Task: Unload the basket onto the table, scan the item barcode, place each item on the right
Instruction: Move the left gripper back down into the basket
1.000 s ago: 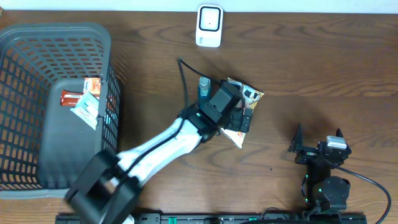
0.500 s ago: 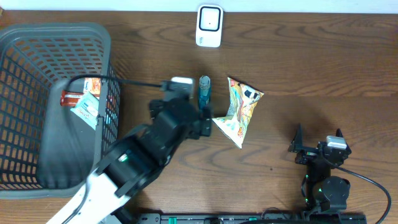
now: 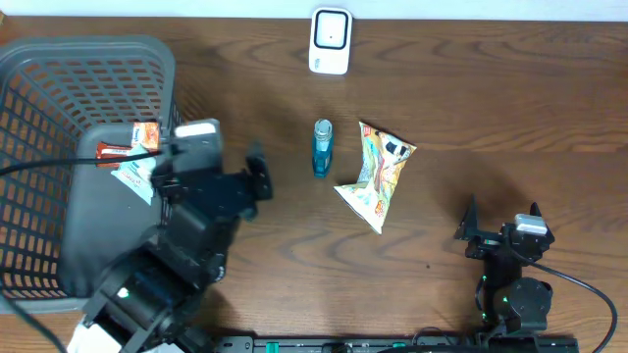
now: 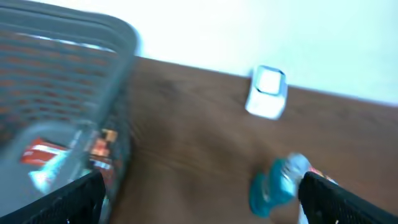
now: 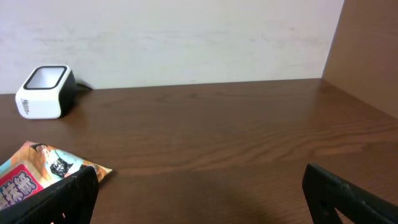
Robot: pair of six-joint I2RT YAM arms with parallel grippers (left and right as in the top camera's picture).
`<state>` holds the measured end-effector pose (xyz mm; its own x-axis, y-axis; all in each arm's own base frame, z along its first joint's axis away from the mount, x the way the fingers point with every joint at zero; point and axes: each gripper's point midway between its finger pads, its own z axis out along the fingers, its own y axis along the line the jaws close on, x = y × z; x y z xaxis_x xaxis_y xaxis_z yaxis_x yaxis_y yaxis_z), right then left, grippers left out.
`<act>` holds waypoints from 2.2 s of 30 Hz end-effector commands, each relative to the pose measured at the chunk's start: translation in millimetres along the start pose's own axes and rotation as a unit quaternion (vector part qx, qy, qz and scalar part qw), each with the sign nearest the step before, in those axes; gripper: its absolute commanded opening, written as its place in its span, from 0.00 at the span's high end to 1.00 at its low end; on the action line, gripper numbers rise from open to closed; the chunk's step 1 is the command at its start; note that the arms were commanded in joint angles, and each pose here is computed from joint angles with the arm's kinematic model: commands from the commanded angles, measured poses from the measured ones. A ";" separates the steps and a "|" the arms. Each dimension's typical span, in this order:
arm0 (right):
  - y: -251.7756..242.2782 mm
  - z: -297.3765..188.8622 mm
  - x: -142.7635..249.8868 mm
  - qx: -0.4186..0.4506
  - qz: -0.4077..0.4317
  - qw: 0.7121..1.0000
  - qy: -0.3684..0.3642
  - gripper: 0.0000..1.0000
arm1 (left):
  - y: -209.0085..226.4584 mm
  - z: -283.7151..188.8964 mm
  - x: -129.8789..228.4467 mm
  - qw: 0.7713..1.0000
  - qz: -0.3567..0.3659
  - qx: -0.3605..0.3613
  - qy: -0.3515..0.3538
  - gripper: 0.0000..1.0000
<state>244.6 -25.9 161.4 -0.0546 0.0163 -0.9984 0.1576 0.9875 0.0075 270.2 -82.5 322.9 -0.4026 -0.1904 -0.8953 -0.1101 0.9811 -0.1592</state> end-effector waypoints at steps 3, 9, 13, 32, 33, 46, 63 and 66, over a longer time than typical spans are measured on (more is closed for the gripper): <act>-2.0 -0.1 0.1 0.004 -0.004 1.000 -0.001 0.01 | 33.0 -28.1 -56.0 0.996 -0.054 -0.038 -0.066 0.02; -2.0 -0.1 0.1 0.004 -0.004 1.000 -0.001 0.01 | 67.1 -42.5 -71.1 0.991 -0.070 -0.091 -0.071 0.02; -2.0 -0.1 0.1 0.004 -0.004 1.000 -0.001 0.01 | 89.3 -42.9 -66.0 0.987 -0.073 -0.133 -0.061 0.02; -2.1 -0.1 0.1 0.004 -0.004 1.000 -0.001 0.01 | 160.8 -54.2 -65.7 0.954 -0.122 -0.265 -0.069 0.02; -2.0 -0.1 0.1 0.004 -0.004 1.000 -0.001 0.01 | 164.2 -55.3 -65.9 0.952 -0.125 -0.271 -0.070 0.02; -2.0 -0.1 0.1 0.004 -0.004 1.000 -0.001 0.01 | 212.5 -50.2 -45.7 0.906 -0.232 -0.350 -0.047 0.02; -2.0 -0.1 0.1 0.004 -0.004 1.000 -0.001 0.01 | 248.9 114.9 51.2 0.874 -0.280 -0.340 0.204 0.02; -2.1 -0.1 0.1 0.004 -0.004 1.000 -0.001 0.01 | 248.2 137.2 79.2 0.862 -0.285 -0.332 0.254 0.02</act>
<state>244.6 -25.9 161.5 -0.0543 0.0163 -0.9984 0.1576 0.9875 0.0076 327.5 156.2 174.1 -0.4165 -0.7664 -0.4890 -0.8544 0.5138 -0.0777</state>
